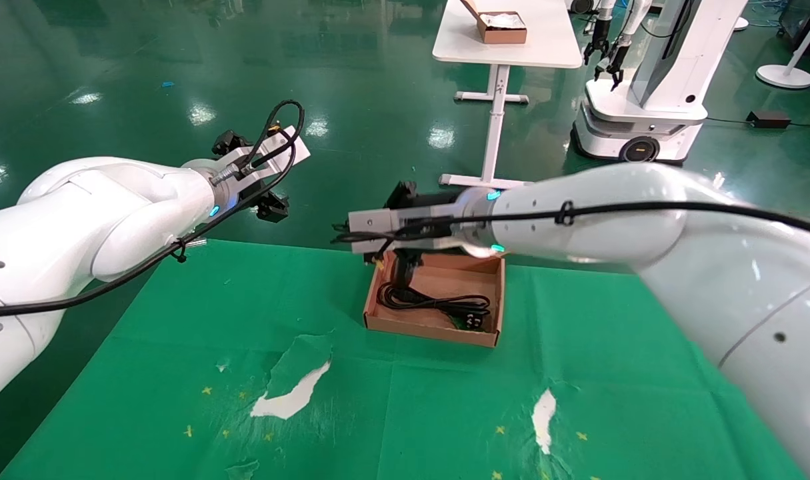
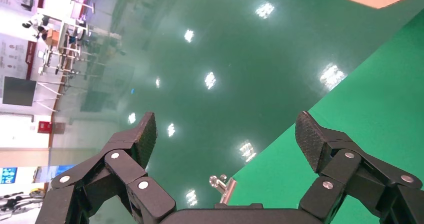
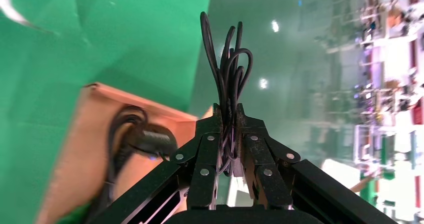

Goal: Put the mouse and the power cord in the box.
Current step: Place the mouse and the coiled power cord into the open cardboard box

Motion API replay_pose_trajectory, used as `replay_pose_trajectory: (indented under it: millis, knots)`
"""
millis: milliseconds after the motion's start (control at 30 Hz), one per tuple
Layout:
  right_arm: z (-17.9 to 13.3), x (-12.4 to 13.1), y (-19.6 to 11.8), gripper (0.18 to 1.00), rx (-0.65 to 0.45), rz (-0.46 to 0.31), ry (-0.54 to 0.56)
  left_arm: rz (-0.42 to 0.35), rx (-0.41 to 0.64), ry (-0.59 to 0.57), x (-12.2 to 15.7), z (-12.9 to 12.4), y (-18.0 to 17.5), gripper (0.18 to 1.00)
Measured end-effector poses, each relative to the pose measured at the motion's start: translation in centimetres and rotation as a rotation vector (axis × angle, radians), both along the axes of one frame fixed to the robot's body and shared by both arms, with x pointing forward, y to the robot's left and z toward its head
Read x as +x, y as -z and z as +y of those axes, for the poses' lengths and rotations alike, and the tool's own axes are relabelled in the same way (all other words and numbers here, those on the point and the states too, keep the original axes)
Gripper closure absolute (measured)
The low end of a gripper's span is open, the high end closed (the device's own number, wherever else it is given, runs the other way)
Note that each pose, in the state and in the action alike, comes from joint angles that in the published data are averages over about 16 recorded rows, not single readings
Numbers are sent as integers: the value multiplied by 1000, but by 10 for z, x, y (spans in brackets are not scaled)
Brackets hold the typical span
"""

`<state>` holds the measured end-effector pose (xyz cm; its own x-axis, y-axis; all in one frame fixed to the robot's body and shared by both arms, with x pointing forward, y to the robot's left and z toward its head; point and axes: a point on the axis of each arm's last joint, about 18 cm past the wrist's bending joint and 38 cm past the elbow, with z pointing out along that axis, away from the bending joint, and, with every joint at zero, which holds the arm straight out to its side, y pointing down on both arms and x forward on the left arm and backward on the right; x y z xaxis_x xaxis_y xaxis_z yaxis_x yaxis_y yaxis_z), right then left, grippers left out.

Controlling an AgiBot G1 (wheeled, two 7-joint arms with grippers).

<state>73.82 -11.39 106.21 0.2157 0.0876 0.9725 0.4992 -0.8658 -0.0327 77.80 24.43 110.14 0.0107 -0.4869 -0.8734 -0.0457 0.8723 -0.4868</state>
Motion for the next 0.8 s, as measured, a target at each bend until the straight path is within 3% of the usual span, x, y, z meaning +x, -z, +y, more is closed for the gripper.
replay_pose_trajectory:
  millis: [367,800]
  knots:
    - [-19,17,39,960,19,74,90,1,-1,1,0,1,0,184]
    - [-25,21,45,915,22,82,113,1,-2,1,0,1,0,184]
